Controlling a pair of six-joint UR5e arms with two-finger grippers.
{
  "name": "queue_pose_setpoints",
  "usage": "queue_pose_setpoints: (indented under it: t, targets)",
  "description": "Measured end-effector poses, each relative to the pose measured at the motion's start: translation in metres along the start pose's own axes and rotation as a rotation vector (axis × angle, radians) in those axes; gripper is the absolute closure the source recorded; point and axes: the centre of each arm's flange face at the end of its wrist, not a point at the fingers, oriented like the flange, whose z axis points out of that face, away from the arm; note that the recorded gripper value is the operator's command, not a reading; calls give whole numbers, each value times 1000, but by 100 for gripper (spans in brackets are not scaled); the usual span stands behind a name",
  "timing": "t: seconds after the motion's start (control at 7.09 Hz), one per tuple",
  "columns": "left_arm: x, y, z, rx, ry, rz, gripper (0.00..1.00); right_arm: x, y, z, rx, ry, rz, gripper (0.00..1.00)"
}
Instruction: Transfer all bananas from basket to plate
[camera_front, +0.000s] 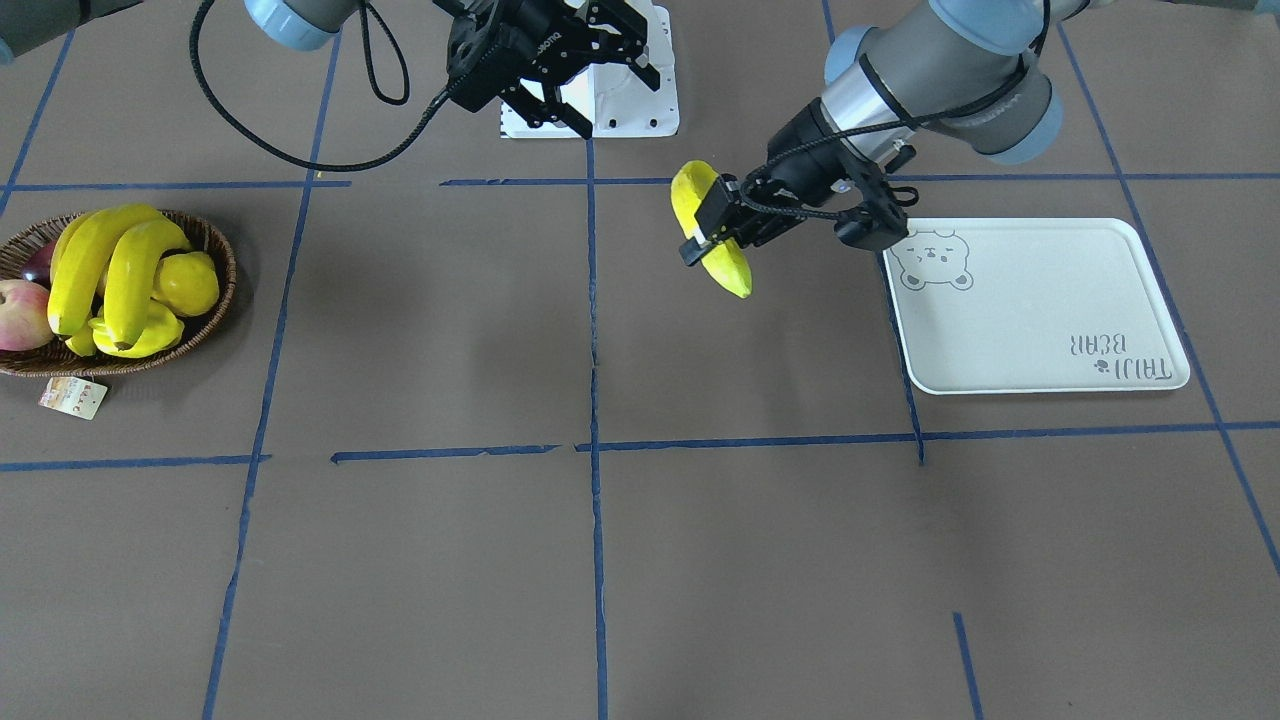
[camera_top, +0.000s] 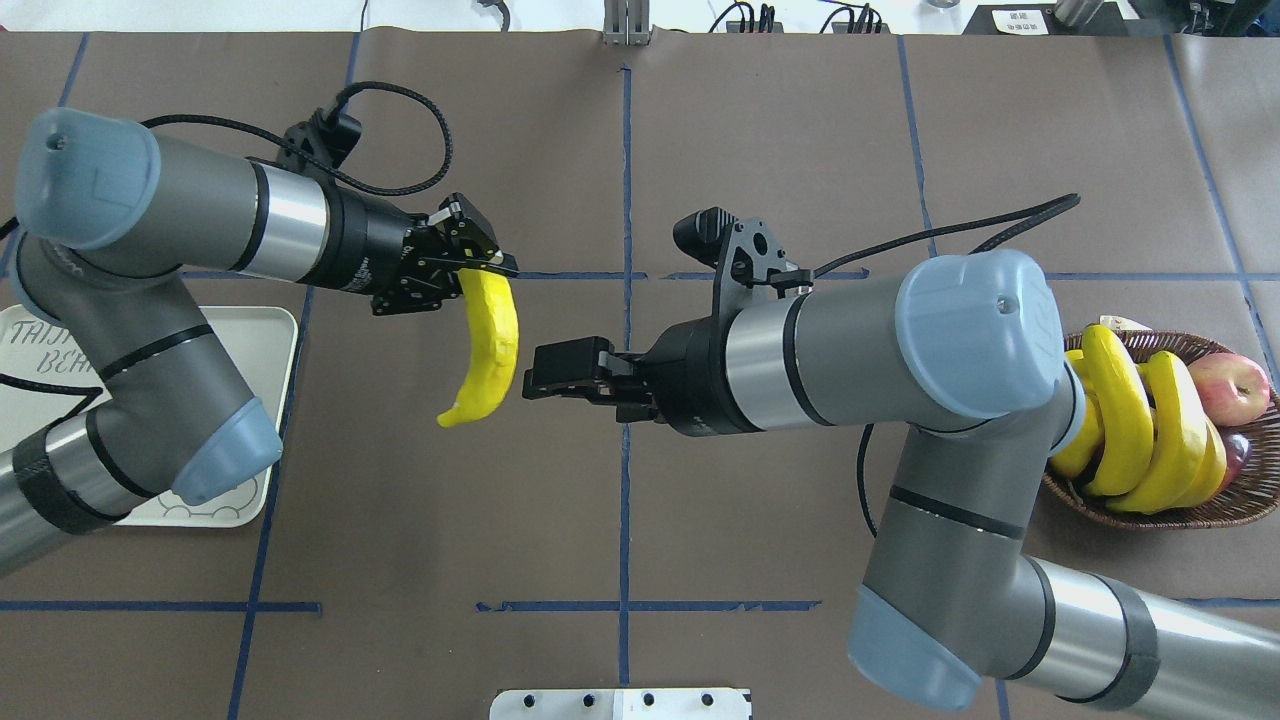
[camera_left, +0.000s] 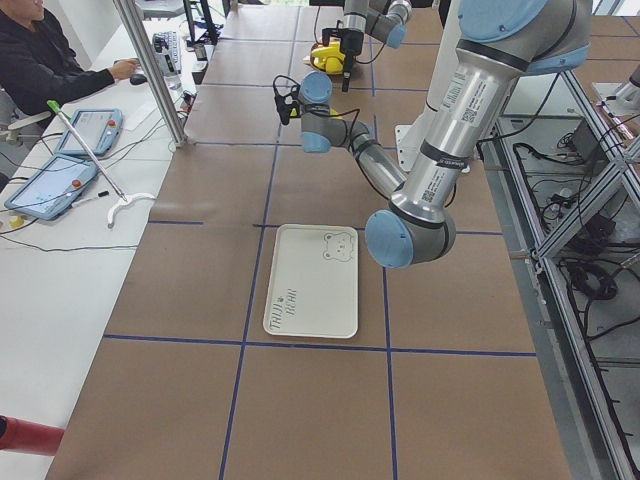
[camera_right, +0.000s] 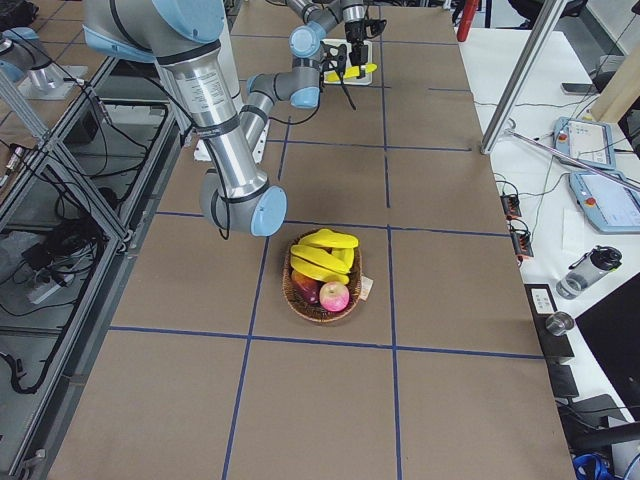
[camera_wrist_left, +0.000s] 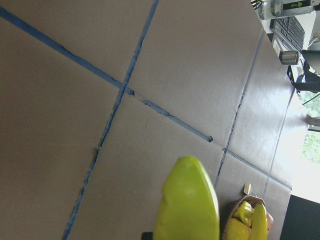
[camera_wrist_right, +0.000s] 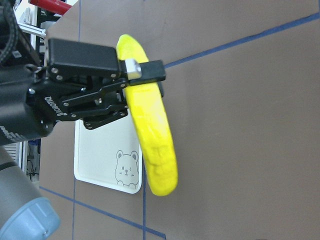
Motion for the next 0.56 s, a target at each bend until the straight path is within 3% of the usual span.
queue_pose_setpoints:
  t: [0.28,0.56]
  targets:
    - [-90,-42,-41,83,-199,87,100,13,-32,-26,49,75,26,0]
    - [-212,-60,-101,114,-386,151,100,20,-55,-47,93,172,73,0]
